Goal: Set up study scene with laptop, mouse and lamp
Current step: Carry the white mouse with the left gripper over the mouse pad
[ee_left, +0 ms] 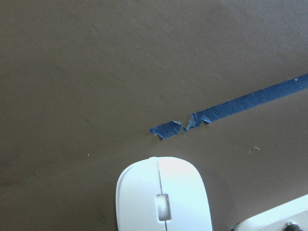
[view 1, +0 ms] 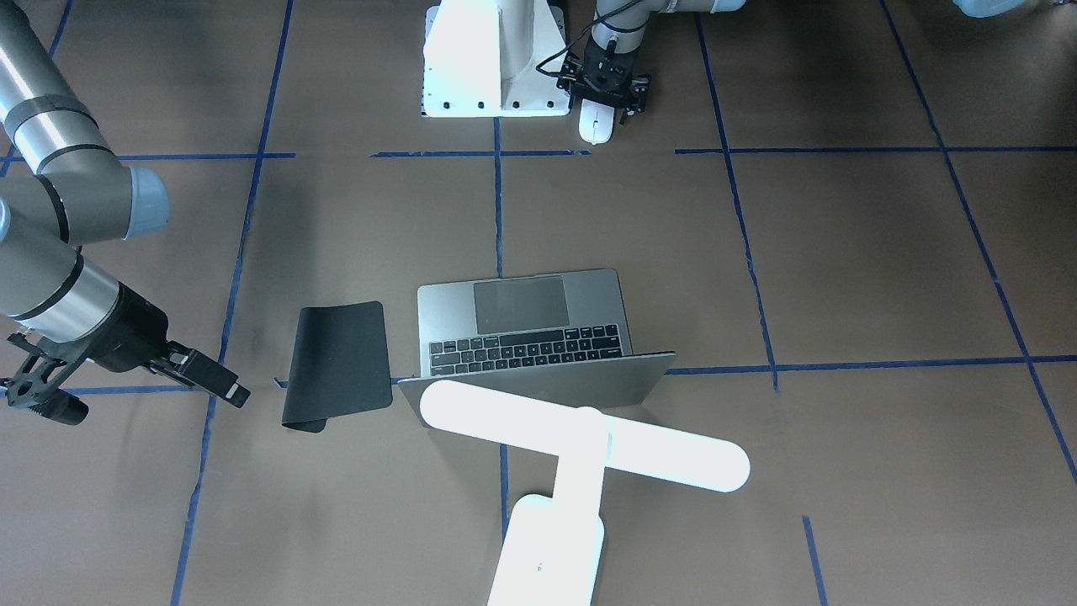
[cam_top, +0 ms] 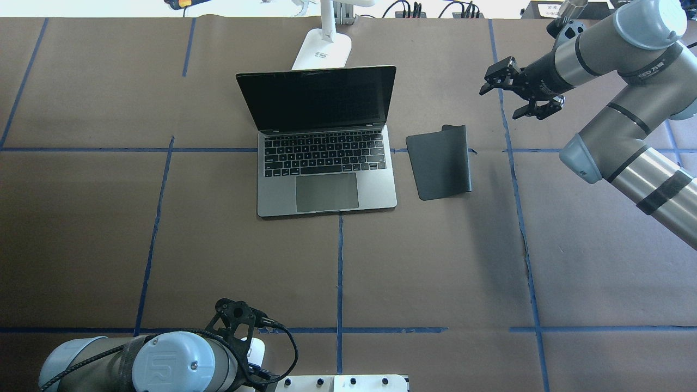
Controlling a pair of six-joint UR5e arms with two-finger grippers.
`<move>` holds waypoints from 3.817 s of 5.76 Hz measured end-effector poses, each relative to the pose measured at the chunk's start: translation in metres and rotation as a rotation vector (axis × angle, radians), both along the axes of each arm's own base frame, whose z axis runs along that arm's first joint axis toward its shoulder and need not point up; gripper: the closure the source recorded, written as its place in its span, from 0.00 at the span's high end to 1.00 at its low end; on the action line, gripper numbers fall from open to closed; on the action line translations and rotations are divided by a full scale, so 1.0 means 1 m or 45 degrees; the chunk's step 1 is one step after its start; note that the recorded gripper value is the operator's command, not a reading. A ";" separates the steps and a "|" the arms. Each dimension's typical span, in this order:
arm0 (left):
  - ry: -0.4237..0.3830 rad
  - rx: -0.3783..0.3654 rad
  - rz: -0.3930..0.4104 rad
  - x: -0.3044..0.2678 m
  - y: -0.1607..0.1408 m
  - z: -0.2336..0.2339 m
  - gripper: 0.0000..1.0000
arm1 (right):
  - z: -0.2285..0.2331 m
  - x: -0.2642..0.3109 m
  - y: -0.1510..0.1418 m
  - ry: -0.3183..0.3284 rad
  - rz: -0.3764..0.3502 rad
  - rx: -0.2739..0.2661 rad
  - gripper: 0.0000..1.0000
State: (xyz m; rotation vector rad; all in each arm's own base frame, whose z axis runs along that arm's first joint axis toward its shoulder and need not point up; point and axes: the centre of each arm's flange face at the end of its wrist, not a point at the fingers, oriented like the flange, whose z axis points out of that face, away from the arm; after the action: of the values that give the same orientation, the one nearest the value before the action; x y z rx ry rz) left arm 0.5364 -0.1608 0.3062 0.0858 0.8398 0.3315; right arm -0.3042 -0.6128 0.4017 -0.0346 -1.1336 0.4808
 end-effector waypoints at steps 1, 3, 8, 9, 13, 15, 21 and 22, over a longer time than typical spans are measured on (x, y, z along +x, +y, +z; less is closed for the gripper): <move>-0.004 -0.001 0.001 0.001 0.000 0.001 0.92 | -0.004 0.001 0.001 -0.006 -0.001 0.007 1.00; -0.011 -0.002 0.003 0.001 0.001 0.004 0.81 | -0.010 0.003 0.003 -0.016 -0.002 0.018 1.00; -0.029 0.004 0.002 -0.004 -0.005 0.003 0.23 | -0.015 0.003 0.003 -0.022 -0.002 0.026 1.00; -0.031 0.005 -0.015 -0.013 -0.011 -0.007 0.22 | -0.015 0.003 0.003 -0.023 -0.003 0.026 1.00; 0.111 0.048 -0.142 -0.019 -0.074 -0.086 0.15 | 0.000 0.043 -0.002 -0.058 -0.014 -0.016 1.00; 0.148 0.071 -0.200 0.009 -0.115 -0.125 0.14 | 0.023 0.080 -0.002 -0.059 -0.039 -0.003 1.00; 0.132 -0.028 -0.392 0.136 -0.243 -0.262 0.11 | 0.073 0.112 0.014 -0.011 -0.079 0.023 1.00; 0.151 -0.043 -0.441 0.158 -0.275 -0.270 0.13 | 0.078 0.113 0.015 -0.006 -0.081 0.022 1.00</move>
State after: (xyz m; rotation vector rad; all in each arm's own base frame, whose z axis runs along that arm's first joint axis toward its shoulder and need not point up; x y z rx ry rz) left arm 0.6945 -0.4355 0.0362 0.2184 0.9299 -0.0141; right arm -0.1911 -0.5978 0.4794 -0.0568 -1.1377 0.4148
